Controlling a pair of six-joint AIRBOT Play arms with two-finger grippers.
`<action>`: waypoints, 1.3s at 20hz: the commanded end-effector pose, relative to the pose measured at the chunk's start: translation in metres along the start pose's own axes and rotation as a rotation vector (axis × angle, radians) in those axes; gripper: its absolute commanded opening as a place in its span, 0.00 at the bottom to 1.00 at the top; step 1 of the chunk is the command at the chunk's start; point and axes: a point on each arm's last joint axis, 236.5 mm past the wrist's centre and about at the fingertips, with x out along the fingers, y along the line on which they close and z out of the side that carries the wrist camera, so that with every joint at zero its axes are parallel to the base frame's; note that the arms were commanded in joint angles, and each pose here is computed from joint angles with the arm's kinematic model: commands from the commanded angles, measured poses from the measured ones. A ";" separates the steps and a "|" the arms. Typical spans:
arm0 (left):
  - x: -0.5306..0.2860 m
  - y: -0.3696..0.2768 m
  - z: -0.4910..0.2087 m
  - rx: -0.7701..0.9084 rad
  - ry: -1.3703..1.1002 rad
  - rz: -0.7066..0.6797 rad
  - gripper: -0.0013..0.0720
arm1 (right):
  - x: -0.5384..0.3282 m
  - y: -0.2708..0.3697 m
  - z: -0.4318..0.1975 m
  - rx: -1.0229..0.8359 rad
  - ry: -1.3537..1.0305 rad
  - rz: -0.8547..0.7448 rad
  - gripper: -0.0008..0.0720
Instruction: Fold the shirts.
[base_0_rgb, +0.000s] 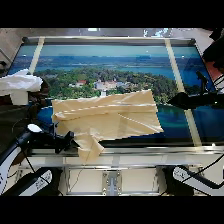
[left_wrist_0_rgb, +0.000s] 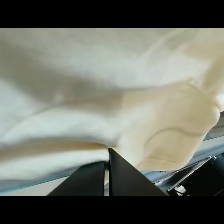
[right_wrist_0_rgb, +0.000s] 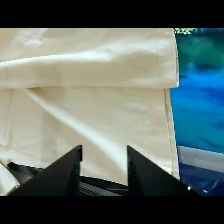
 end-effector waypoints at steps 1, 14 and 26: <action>-0.015 -0.018 0.001 0.055 -0.021 -0.037 0.03 | -0.004 0.002 -0.001 -0.012 0.002 -0.003 0.33; -0.100 -0.046 0.042 0.125 -0.354 -0.094 0.03 | 0.083 -0.051 -0.142 0.546 0.122 0.122 0.68; -0.100 -0.046 0.044 0.125 -0.360 -0.093 0.03 | 0.107 -0.070 -0.132 0.656 0.001 0.050 0.48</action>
